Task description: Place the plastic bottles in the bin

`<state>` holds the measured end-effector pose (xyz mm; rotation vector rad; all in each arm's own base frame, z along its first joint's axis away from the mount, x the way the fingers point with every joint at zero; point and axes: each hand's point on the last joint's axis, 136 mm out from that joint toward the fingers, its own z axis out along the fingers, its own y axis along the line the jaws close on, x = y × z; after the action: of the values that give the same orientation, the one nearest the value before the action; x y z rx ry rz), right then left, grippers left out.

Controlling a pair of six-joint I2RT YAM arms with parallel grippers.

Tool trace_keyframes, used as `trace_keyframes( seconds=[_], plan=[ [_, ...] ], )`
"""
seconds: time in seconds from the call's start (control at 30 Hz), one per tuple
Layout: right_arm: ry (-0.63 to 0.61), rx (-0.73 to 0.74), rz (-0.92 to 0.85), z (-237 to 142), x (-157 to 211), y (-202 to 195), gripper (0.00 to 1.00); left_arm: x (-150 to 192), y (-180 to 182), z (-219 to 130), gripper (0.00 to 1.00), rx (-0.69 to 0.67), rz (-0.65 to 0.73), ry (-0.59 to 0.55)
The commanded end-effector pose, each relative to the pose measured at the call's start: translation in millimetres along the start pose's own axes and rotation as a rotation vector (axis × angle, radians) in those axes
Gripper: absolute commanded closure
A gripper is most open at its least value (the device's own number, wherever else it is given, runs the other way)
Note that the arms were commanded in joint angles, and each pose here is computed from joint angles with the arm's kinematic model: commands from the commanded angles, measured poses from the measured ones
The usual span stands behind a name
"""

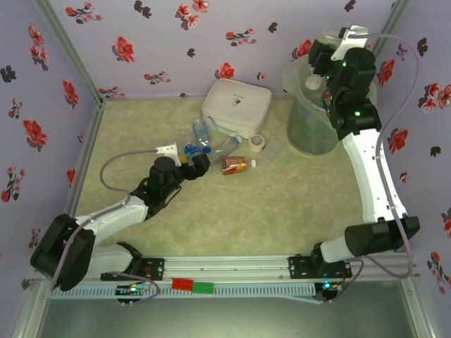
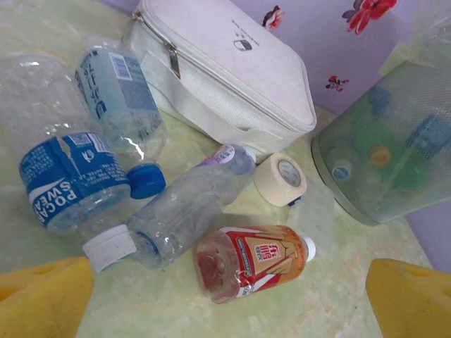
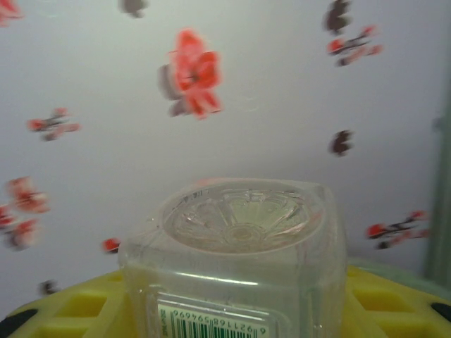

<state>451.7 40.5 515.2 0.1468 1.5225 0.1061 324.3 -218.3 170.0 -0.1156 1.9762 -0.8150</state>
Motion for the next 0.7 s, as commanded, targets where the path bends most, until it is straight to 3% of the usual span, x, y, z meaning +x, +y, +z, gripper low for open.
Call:
trace_keyframes(
  seconds=[0.0, 0.5, 0.6, 0.67],
  plan=[
    [0.073, 0.181, -0.104, 26.5, 25.9, -41.1, 0.54, -8.1, -18.5, 6.4, 0.00, 0.073, -0.015, 0.008],
    [0.341, 0.160, 0.159, 80.0, 118.0, -65.4, 0.52, 3.0, -17.4, 6.3, 0.00, 0.070, -0.002, 0.076],
    [0.370, 0.176, 0.238, 84.2, 127.8, -78.0, 0.46, 4.0, -15.2, 3.3, 0.00, 0.066, -0.002, 0.077],
    [0.373, 0.207, 0.255, 83.8, 128.6, -88.6, 0.36, 3.3, -13.3, 2.0, 0.00, 0.062, -0.004, 0.075]
  ],
)
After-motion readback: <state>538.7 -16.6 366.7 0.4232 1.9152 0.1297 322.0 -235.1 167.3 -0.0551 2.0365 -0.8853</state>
